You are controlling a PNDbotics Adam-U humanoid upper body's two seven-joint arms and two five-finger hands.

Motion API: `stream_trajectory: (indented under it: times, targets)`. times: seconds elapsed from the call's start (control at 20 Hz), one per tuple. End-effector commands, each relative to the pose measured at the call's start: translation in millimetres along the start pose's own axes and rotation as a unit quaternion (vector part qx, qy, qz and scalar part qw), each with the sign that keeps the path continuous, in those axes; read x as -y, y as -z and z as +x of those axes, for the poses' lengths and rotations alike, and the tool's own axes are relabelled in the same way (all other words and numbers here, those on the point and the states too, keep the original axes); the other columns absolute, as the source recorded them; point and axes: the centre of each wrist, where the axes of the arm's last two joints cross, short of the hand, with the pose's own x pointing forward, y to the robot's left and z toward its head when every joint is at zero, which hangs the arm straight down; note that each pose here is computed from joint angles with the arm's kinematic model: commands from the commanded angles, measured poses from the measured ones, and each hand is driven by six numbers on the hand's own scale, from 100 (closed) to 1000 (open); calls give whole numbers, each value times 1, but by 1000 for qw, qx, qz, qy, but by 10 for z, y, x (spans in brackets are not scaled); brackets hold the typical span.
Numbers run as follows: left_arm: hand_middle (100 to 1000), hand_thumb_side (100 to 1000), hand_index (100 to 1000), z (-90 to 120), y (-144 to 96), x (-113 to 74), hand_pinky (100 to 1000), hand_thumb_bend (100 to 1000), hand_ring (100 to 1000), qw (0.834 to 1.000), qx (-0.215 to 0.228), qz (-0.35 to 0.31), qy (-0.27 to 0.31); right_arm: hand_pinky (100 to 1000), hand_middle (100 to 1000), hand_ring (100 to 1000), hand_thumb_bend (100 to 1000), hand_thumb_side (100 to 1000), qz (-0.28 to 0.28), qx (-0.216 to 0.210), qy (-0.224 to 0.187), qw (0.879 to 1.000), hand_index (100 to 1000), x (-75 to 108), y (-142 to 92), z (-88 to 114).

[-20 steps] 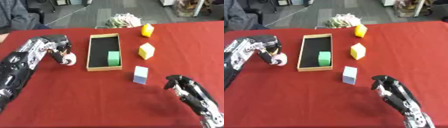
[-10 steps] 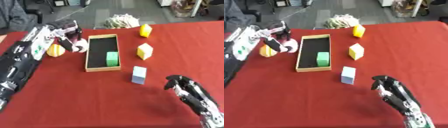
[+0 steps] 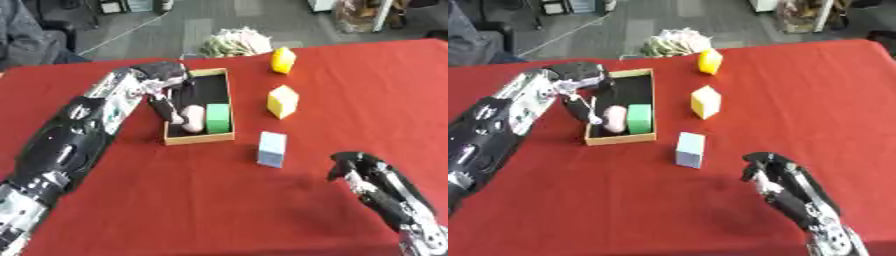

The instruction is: Pick up objects on the table and place them in the box.

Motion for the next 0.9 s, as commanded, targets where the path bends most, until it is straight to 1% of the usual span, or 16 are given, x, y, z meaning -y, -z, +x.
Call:
stream_trajectory:
  times: [0.05,0.15,0.25,0.3,0.4,0.5,0.55,0.65,0.75,0.9]
  targets:
    - [686,200,842,-86,-85,-131,767,590,672,1000,-12,6,15,732,525,575,100,430,1,10,-3,1000,716,18,22,51]
    - [720,236,865,-125,-142,-190,787,581,699,1000,-15,12,13,732,525,575,100,428,0,9,-4,1000,716,22,19,50]
    - [722,220,863,-192,-255,-311,790,571,700,999,-21,35,10,733,525,575,100,428,-2,9,-5,1000,716,30,13,47]
    - [719,196,858,-236,-326,-382,790,560,696,998,-27,51,7,733,525,575,100,429,-3,8,-5,1000,716,34,8,45]
    - [692,162,834,-367,-489,-501,782,533,678,995,-50,81,-2,733,525,575,100,431,-5,6,-6,1000,715,42,-1,40]
    - [688,168,829,-568,-655,-555,780,540,675,991,-90,101,-13,733,525,575,100,428,-5,6,-7,1000,715,43,-2,40]
    - [687,169,828,-683,-729,-553,779,541,674,988,-115,105,-19,733,525,575,100,427,-4,7,-7,1000,715,43,-1,42]
    - [685,177,826,-912,-860,-491,776,555,673,980,-169,105,-33,733,525,575,100,429,-5,6,-8,1000,715,48,-5,41]
    - [687,180,826,-1120,-981,-385,775,565,674,970,-220,96,-48,733,525,575,100,429,-6,6,-9,1000,715,56,-9,41]
    - [690,180,836,-1336,-1080,-169,767,560,670,953,-283,82,-74,733,525,575,100,424,-6,7,-10,1000,716,61,-6,48]
